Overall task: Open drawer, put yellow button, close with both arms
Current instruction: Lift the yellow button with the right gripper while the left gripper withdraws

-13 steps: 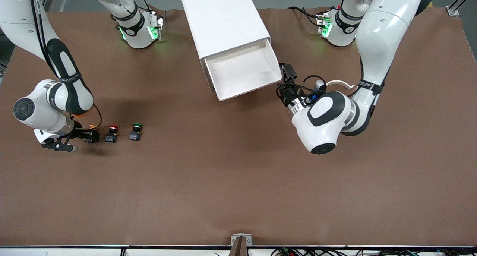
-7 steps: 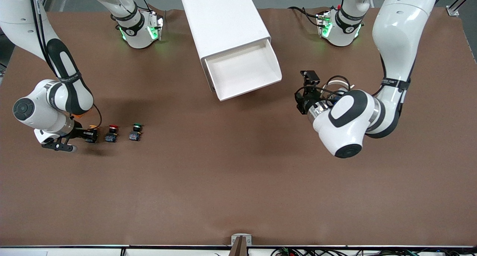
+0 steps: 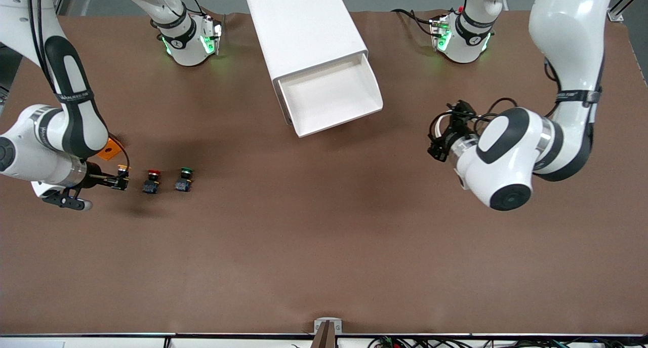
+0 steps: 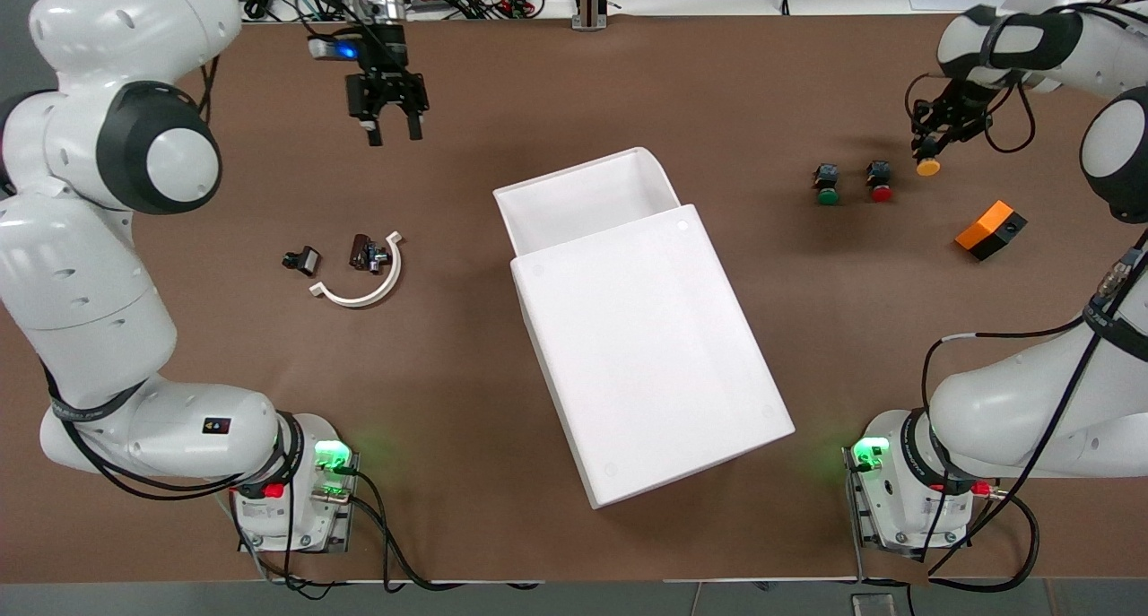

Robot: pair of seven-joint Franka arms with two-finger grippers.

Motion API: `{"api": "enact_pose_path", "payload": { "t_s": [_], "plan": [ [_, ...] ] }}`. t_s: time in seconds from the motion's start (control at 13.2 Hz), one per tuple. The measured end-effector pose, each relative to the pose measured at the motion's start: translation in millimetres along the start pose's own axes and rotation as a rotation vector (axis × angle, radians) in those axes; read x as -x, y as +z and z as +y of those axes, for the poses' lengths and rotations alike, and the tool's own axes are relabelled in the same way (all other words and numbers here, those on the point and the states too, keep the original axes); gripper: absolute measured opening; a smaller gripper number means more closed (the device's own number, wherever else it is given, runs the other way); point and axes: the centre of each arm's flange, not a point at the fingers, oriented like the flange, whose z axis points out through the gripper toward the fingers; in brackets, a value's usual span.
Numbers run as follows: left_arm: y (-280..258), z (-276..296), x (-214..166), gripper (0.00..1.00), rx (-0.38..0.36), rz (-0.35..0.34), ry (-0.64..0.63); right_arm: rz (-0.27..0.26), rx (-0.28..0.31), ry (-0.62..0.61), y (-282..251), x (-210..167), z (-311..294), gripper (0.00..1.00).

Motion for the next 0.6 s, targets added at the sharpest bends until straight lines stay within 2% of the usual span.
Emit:
{"api": "enact_pose_path", "payload": {
  "t_s": [0.15, 0.3, 0.6],
  "plan": [
    [-10.6, -23.0, -29.8, 1.00, 0.042, 0.052, 0.113, -0.042, -0.005, 0.067, -32.3, 7.1, -26.1, 0.41],
    [-13.4, -39.3, -57.9, 1.00, 0.121, 0.105, 0.214, -0.079, -0.001, 0.144, -64.7, 20.9, -68.3, 0.41],
    [-4.2, -58.5, -104.8, 1.00, 0.272, 0.227, 0.370, -0.131, 0.002, 0.297, -138.5, 71.9, -171.3, 0.41]
  ]
}}
